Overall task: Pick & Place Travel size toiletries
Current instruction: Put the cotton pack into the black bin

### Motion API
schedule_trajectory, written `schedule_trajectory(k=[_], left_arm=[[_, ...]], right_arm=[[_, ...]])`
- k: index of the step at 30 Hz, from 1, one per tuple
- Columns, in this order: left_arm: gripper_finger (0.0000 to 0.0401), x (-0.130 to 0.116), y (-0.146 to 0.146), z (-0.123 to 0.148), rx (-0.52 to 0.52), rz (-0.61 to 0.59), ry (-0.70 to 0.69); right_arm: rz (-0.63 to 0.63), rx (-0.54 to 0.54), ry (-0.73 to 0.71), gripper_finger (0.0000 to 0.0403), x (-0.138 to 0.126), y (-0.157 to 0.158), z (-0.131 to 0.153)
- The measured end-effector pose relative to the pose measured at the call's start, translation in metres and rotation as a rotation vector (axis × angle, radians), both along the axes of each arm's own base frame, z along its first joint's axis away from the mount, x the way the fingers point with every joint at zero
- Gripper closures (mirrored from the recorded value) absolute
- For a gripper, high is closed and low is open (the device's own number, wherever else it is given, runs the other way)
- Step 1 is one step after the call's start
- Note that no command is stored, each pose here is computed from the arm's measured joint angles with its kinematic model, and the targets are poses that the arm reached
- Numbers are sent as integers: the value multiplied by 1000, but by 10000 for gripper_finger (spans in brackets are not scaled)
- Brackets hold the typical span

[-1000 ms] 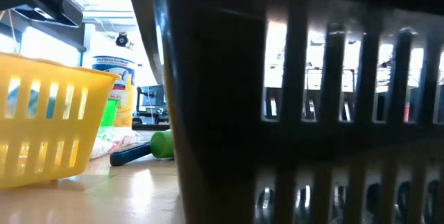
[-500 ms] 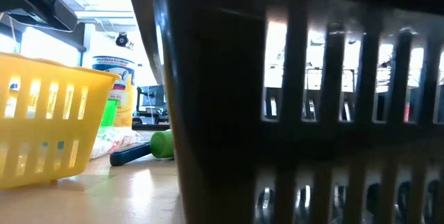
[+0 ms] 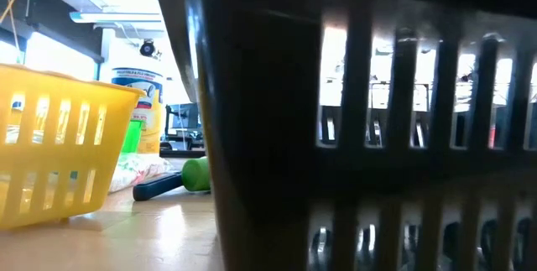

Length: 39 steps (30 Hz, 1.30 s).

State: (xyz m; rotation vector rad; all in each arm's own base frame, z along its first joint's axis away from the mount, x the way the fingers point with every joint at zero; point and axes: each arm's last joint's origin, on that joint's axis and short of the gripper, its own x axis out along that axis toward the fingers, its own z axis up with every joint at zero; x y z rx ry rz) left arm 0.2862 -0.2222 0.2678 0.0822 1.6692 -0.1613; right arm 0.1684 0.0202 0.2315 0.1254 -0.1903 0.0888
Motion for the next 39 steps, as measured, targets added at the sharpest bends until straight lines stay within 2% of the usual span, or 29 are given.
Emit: schedule_trajectory(k=[6,11,16,22,24,27,30,35,39], left_arm=[[170,-12,1,40,91,-270,-375],[225,-31,31,66,58,-291,-583],[307,-55,82,64,42,-203,-717],[393,-78,139,48,18,-31,-987],[395,-86,156,45,32,40,-1106],[395,-95,178,38,106,147,-1295],[400,-105,194,24,155,195,-1433],[400,-121,213,-9,181,227,-1482],[401,-135,217,-20,168,262,-1519]], right_arm=[[-4,-22,-2,398,0,0,0],[-4,-26,-2,398,0,0,0],[-7,-34,-2,398,0,0,0],[-20,-28,3,398,0,0,-1],[-53,-22,10,398,0,-1,-1],[-92,-42,32,398,1,-2,-3],[-97,-66,56,398,1,-2,-6],[-94,-70,57,398,1,-2,-6],[-90,-64,72,398,1,-2,-7]])
